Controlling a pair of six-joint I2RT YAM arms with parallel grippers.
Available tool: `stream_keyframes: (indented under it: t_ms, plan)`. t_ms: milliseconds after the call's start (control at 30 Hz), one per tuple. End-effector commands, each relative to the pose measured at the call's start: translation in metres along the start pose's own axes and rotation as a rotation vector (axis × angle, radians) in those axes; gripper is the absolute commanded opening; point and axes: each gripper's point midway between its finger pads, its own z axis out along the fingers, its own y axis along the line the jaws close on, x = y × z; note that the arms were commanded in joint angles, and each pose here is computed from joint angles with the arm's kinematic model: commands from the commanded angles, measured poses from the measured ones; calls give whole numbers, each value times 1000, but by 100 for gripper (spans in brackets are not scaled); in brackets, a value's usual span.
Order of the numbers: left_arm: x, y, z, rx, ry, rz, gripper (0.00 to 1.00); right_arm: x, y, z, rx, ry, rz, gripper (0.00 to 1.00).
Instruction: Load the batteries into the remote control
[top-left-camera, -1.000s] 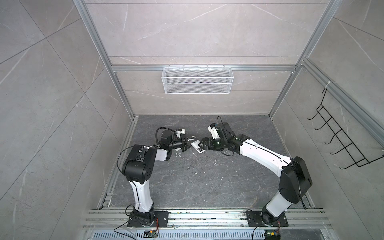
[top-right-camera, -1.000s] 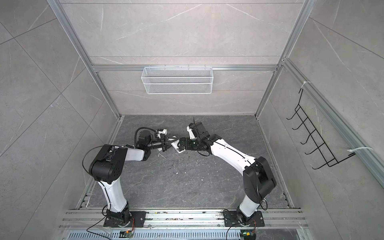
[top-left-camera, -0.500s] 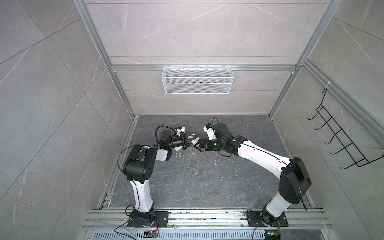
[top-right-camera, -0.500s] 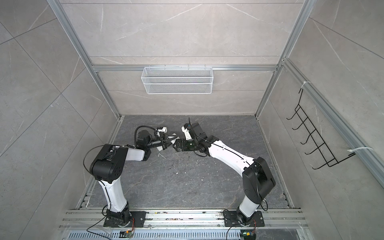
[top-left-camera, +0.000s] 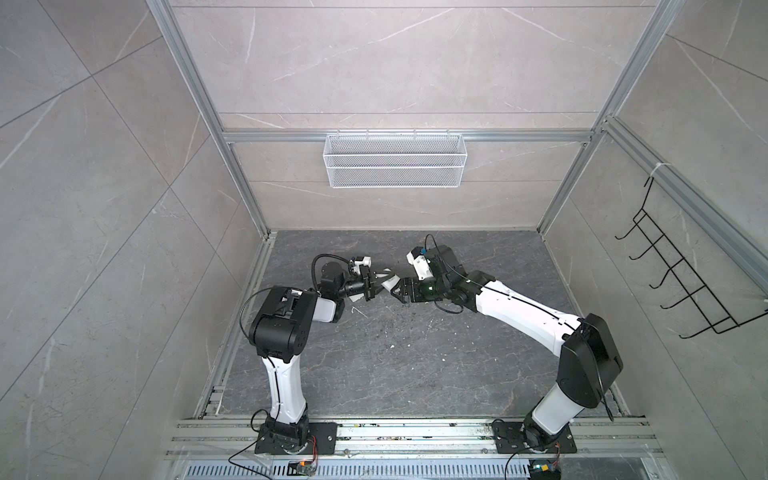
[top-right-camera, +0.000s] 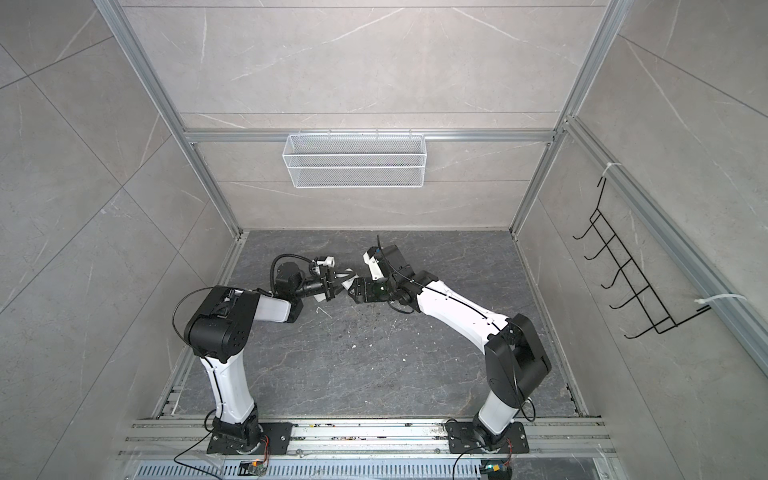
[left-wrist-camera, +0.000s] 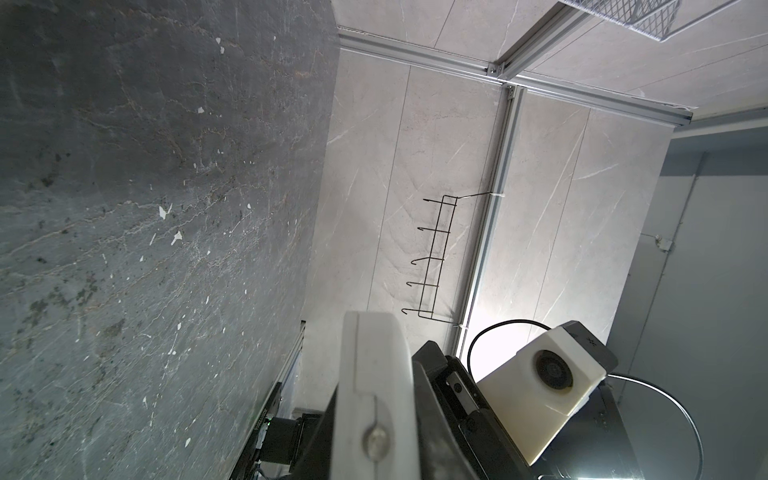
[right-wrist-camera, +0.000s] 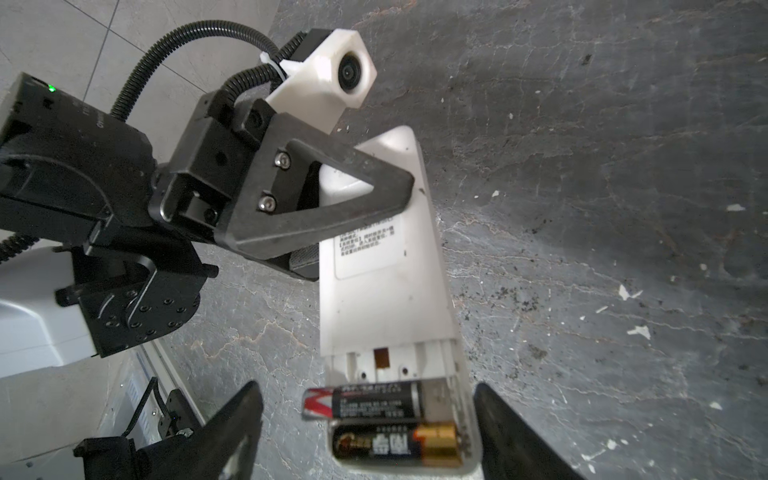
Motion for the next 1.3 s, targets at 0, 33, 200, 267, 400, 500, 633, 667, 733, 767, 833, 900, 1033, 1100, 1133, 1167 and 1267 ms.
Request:
stream_keyframes:
  t_ms: [0,33,200,267,400,500,633,667,733,767,833,900,1033,1100,1133,1167,1267]
  plan:
    - [2,-20,-2,33,17,62,0,-5,4,1,-9,-6,-19,75]
    - [2,-21,-2,33,16,64,0,-6,5,1,-9,-6,-19,73]
    - [3,-26,-2,34,16,71,0,-5,4,2,-5,-2,-20,70]
    - [3,-25,-2,27,15,66,0,-5,4,3,-6,-2,-18,70]
    - [3,-25,-2,24,12,59,0,-5,3,6,-2,4,-11,70]
    - [4,-26,-2,24,15,60,0,-5,1,10,5,11,-9,67]
    - [5,-28,-3,25,17,88,0,-6,0,11,8,9,-1,67]
    - [5,-28,-3,24,17,89,0,-7,1,12,7,10,-2,67]
    - [5,-29,-3,23,17,91,0,-7,0,12,12,12,-1,67]
    - [5,-29,-3,23,19,90,0,-7,0,11,13,11,0,67]
    - [5,-28,-3,22,20,89,0,-7,-1,12,16,8,4,66]
    - [5,-29,-3,24,19,91,0,-7,-1,12,19,9,7,65]
    - [5,-30,-2,24,20,92,0,-8,0,11,17,7,12,61]
    - [6,-32,-3,26,21,96,0,-9,1,11,15,8,12,61]
    - [6,-32,-3,27,21,97,0,-10,1,11,14,8,12,61]
    - [6,-33,-3,27,21,98,0,-11,2,10,13,7,14,61]
    - [6,-34,-3,28,21,99,0,-10,2,12,11,12,17,60]
